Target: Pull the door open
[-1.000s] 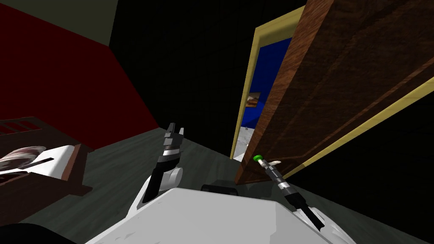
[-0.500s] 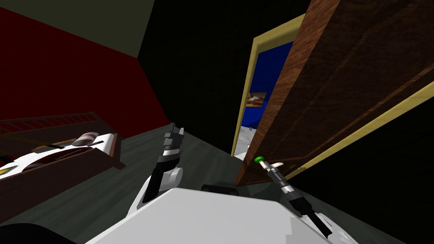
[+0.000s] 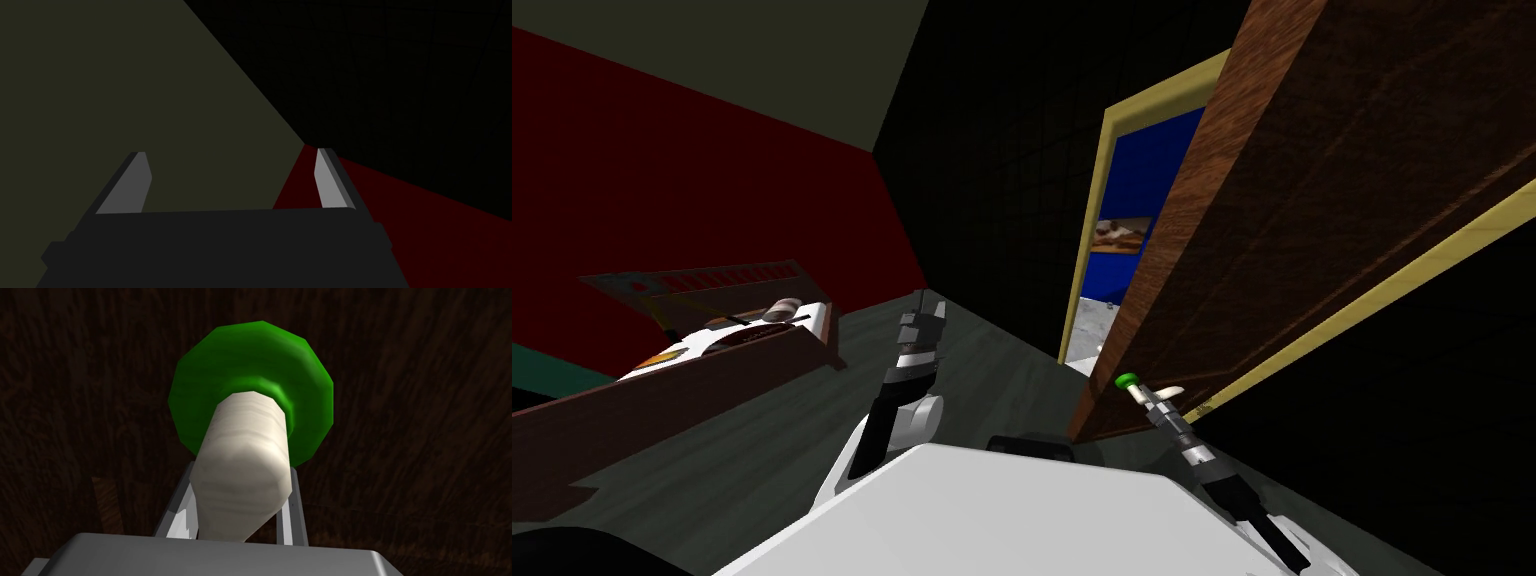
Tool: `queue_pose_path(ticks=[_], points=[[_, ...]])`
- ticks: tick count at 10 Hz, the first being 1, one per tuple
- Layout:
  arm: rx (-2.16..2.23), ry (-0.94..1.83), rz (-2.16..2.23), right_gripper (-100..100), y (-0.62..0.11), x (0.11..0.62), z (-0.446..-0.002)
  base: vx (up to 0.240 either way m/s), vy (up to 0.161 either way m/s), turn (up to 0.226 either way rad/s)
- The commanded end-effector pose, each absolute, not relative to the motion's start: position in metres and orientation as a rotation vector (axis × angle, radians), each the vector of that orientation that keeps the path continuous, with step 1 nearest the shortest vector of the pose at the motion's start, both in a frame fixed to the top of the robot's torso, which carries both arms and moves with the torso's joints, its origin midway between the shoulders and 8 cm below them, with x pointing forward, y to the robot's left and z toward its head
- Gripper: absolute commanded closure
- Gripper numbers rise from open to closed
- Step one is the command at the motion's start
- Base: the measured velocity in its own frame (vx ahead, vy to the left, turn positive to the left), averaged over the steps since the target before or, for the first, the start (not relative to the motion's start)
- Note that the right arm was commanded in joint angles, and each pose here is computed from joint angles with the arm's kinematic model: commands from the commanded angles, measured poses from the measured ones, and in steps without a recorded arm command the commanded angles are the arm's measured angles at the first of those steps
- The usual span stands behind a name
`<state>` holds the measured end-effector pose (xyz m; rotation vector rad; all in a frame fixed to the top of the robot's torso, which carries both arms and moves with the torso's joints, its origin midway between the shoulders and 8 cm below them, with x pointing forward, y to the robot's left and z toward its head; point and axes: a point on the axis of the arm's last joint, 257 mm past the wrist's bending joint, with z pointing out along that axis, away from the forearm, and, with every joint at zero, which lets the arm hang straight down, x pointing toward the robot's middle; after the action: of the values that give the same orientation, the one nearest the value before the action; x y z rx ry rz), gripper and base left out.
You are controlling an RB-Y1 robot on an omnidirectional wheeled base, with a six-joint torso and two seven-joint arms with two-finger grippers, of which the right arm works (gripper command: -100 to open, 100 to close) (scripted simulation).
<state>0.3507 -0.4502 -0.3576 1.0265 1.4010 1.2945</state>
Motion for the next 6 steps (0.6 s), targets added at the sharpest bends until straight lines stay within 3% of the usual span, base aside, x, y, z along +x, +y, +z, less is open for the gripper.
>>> queue_pose_path(ticks=[1, 6], points=[[1.026, 1.401, 1.294, 100, -0.4502, 0.3507, -0.3576, -0.040, -0.013, -0.004], [1.023, 1.404, 1.295, 100, -0.4537, 0.3441, -0.3574, -0.181, -0.092, 0.180]])
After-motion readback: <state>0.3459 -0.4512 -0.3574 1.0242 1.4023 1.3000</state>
